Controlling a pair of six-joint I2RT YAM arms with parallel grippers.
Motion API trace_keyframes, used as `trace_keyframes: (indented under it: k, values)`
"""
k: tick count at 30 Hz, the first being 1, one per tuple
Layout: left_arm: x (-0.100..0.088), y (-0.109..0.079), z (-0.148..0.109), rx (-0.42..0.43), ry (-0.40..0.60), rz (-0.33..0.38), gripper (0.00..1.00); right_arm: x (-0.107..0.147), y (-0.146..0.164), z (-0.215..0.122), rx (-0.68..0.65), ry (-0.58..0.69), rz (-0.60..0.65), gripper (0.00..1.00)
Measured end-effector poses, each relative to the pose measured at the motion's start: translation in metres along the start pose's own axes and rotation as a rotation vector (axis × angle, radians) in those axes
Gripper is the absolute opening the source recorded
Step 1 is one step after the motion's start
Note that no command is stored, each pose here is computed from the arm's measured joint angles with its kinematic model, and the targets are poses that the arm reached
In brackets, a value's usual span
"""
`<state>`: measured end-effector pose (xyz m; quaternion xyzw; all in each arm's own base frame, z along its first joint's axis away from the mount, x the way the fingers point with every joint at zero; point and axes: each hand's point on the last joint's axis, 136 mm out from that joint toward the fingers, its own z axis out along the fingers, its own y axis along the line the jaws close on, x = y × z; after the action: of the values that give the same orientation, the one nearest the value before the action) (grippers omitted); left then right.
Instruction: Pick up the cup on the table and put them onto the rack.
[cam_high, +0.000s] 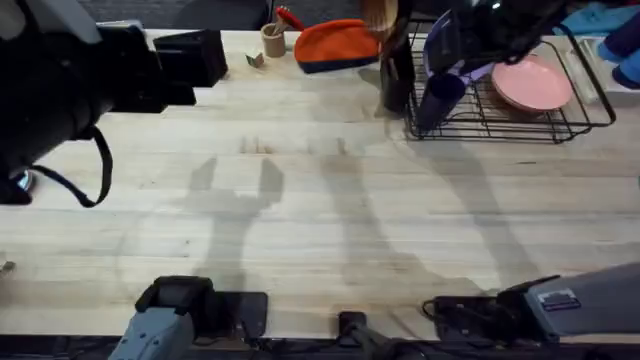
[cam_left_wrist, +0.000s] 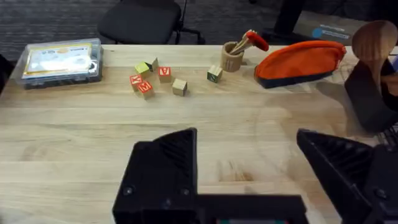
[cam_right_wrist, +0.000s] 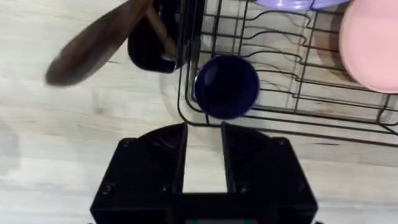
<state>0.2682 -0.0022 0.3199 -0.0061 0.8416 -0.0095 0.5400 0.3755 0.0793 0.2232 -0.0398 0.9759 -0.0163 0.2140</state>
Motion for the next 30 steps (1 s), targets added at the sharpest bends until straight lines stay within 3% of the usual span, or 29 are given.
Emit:
trace_keyframes:
  k: [3, 5, 7, 10, 14, 21, 23, 25, 30]
  values:
    - [0.000, 0.000, 0.000, 0.000, 0.000, 0.000, 0.993, 0.003, -0.003, -0.018, -0.004, -0.026, 0.003, 0.381]
    - [0.000, 0.000, 0.000, 0.000, 0.000, 0.000, 0.993, 0.004, -0.004, -0.028, -0.007, -0.048, 0.005, 0.474]
    - [0.000, 0.000, 0.000, 0.000, 0.000, 0.000, 0.993, 0.003, -0.005, -0.039, -0.012, -0.076, 0.004, 0.635]
    - [0.000, 0.000, 0.000, 0.000, 0.000, 0.000, 0.993, 0.003, -0.007, -0.055, -0.018, -0.118, 0.006, 0.970]
    - [0.000, 0.000, 0.000, 0.000, 0.000, 0.000, 0.993, 0.005, -0.012, -0.086, -0.031, -0.205, 0.017, 0.994]
    - [0.000, 0.000, 0.000, 0.000, 0.000, 0.000, 0.993, 0.031, -0.014, -0.098, -0.043, -0.262, 0.007, 0.994]
    - [0.000, 0.000, 0.000, 0.000, 0.000, 0.000, 0.992, 0.075, -0.004, -0.109, -0.055, -0.338, -0.114, 0.994]
    - [0.002, 0.000, 0.000, 0.000, 0.007, 0.000, 0.993, 0.102, -0.016, -0.101, -0.001, -0.337, -0.128, 0.994]
    - [0.002, 0.000, 0.000, 0.000, 0.008, 0.000, 0.993, 0.139, -0.027, -0.066, 0.046, -0.250, -0.112, 0.994]
